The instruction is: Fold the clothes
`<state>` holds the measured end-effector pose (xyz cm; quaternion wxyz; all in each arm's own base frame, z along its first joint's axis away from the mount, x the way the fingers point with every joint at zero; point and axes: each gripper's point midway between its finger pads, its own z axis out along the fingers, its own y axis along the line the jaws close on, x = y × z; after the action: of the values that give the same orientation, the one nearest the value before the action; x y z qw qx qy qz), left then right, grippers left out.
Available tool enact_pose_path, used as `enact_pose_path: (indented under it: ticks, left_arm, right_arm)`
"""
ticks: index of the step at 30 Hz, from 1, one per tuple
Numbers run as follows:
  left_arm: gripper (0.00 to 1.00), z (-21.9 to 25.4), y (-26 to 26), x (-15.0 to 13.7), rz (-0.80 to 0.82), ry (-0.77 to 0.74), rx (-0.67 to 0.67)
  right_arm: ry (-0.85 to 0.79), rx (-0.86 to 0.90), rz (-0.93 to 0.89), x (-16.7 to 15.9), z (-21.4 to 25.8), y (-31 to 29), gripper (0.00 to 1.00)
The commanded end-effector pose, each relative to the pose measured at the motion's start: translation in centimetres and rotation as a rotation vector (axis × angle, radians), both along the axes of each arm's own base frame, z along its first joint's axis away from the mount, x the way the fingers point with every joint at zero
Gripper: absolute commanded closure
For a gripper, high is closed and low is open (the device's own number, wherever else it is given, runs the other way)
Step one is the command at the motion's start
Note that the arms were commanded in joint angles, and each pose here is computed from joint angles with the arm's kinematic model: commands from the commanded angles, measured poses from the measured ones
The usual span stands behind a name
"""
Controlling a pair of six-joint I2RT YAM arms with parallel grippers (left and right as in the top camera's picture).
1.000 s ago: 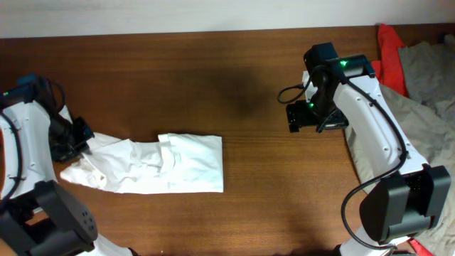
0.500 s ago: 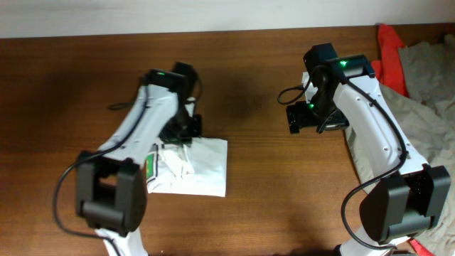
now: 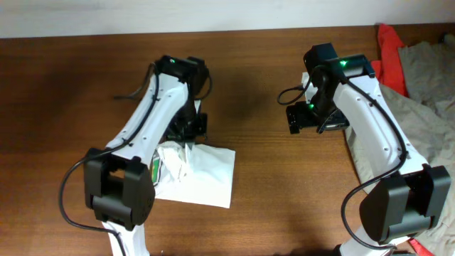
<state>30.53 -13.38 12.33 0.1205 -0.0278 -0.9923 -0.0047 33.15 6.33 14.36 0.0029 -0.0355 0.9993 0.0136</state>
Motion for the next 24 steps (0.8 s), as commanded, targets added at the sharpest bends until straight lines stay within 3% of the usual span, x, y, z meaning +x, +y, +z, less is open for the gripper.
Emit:
enact_pose_path:
  ticks: [1, 9, 10, 11, 12, 13, 18, 22, 24]
  left_arm:
    - [1.00, 0.9, -0.9, 0.0, -0.037, -0.025, 0.007]
    - [1.00, -0.1, -4.3, -1.7, -0.112, -0.018, -0.008]
    - [0.92, -0.1, -4.9, -2.1, -0.119, -0.009, -0.019]
    - [0.75, -0.1, -5.3, -2.3, -0.125, -0.006, -0.029]
    - [0.46, -0.1, -6.0, -2.8, -0.140, 0.001, -0.043]
    - [0.41, -0.1, -6.3, -3.0, -0.149, 0.003, -0.044]
    - [0.36, 0.3, -6.4, -4.3, -0.188, 0.065, -0.079]
    - [0.36, -0.1, -2.9, -1.4, -0.146, -0.013, 0.020]
    - [0.32, -0.6, -0.6, 2.1, -0.093, -0.121, 0.056]
  right_arm:
    - [0.004, -0.013, 0.001, 0.1, -0.2, -0.2, 0.08]
    - [0.005, -0.013, 0.001, 0.0, -0.2, -0.2, 0.08]
    - [0.004, -0.013, 0.001, 0.1, -0.2, -0.2, 0.08]
    - [0.004, -0.013, 0.001, 0.1, -0.2, -0.2, 0.08]
    - [0.004, -0.013, 0.001, 0.1, -0.2, -0.2, 0.08]
    - [0.004, -0.013, 0.001, 0.1, -0.2, -0.2, 0.08]
    - [0.003, -0.013, 0.001, 0.1, -0.2, -0.2, 0.06]
    - [0.024, 0.032, 0.002, -0.4, -0.2, 0.6, 0.04]
    - [0.082, 0.287, 0.106, -1.9, 0.3, 5.3, 0.10]
